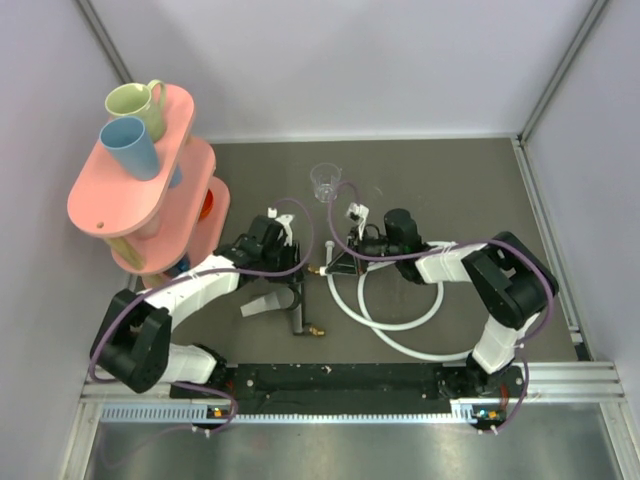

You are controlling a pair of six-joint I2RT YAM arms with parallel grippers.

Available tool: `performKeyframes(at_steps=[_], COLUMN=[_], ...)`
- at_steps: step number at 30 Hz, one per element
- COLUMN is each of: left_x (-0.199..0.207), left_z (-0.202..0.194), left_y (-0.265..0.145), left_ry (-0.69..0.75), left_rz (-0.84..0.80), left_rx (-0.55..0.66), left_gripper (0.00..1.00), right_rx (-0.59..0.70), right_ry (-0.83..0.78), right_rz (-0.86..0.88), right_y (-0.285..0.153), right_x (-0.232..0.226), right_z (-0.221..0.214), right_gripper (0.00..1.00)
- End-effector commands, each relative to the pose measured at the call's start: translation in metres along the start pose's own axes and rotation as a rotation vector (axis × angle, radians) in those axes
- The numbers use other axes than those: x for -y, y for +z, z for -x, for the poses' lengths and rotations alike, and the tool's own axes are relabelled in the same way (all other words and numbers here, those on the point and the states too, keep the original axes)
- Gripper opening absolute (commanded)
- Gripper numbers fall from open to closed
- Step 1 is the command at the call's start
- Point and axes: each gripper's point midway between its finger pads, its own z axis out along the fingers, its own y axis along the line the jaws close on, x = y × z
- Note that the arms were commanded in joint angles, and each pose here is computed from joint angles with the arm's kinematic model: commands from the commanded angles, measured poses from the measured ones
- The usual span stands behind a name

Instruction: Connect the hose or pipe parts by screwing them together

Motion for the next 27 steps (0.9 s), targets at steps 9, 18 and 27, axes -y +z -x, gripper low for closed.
performKeyframes(at_steps=[9,18,27], left_x=[0.126,0.118,0.095], left_z=[0.063,0.077,0.067], left_y=[-0.057,-0.056,-0.039], left_ry=[0.155,0.114,0.097], left_rz=[-0.551,-0.490,-0.407], left_rx=[0.294,0.354,0.293], left_gripper=[0.00,0.00,0.00], right_rx=[0.183,0.148,0.251], right_ry=[0.075,0.243,0.248], right_rz=[0.126,0.035,-0.046], right_y=[0.016,0.017,-0.018], right_x=[-0.032,-0.015,0.005], right_z=[0.059,0.038,0.077], right_gripper=[0.00,0.00,0.04])
